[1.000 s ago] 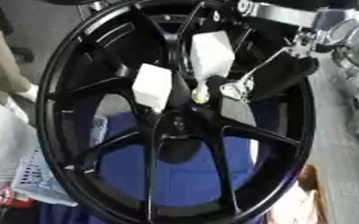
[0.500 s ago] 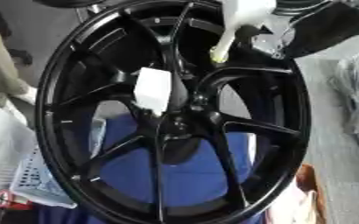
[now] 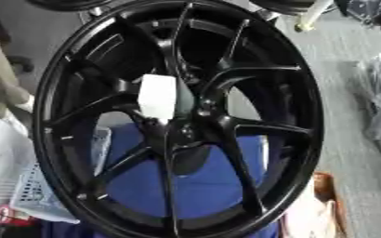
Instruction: Pull the pin out of the wheel hub.
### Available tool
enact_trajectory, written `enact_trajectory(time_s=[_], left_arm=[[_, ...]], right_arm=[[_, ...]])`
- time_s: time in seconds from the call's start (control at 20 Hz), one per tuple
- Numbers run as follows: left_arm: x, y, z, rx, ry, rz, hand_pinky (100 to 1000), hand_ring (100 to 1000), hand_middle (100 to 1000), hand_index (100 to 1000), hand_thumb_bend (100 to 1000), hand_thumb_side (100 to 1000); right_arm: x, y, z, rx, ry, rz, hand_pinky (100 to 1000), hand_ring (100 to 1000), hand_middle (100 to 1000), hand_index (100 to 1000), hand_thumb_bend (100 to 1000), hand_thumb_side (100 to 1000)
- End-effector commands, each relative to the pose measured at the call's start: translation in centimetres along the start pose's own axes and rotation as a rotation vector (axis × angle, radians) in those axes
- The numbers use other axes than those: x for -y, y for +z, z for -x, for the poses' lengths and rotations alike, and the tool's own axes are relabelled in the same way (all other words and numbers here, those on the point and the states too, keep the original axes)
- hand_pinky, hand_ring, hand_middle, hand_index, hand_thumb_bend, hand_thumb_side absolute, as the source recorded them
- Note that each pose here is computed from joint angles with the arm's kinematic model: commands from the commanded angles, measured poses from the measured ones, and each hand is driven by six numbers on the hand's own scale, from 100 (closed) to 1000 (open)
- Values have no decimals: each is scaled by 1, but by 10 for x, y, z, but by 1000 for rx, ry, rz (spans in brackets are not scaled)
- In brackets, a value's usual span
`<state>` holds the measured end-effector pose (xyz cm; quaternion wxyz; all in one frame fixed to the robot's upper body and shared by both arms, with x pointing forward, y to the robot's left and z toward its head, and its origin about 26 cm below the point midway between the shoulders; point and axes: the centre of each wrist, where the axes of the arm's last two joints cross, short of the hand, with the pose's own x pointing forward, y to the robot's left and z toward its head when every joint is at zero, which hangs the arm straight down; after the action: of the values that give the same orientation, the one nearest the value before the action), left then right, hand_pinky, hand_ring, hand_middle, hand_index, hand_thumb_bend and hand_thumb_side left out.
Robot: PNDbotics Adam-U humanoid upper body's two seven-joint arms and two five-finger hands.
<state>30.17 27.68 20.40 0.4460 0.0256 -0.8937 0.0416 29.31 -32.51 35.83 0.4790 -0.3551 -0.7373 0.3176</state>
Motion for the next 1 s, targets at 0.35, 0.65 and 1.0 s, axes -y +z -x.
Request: enact_trajectory(time_s=[0.35,0.65,1.0], left_arm=[[-6,-3,-10,47,-20,-18,864,687,669,723,100,694],[-6,-3,-10,52,-20,-24,864,686,669,723,100,693],[-6,-3,-9,50,-18,-26,863,685,669,723,100,694]], right_arm=[[31,1,69,-240,34,247,719,671,519,593,100,100],[22,11,121,-426,53,319,722,685,542,617,130,100],[18,20,166,-588,87,374,729,711,571,645,170,100]])
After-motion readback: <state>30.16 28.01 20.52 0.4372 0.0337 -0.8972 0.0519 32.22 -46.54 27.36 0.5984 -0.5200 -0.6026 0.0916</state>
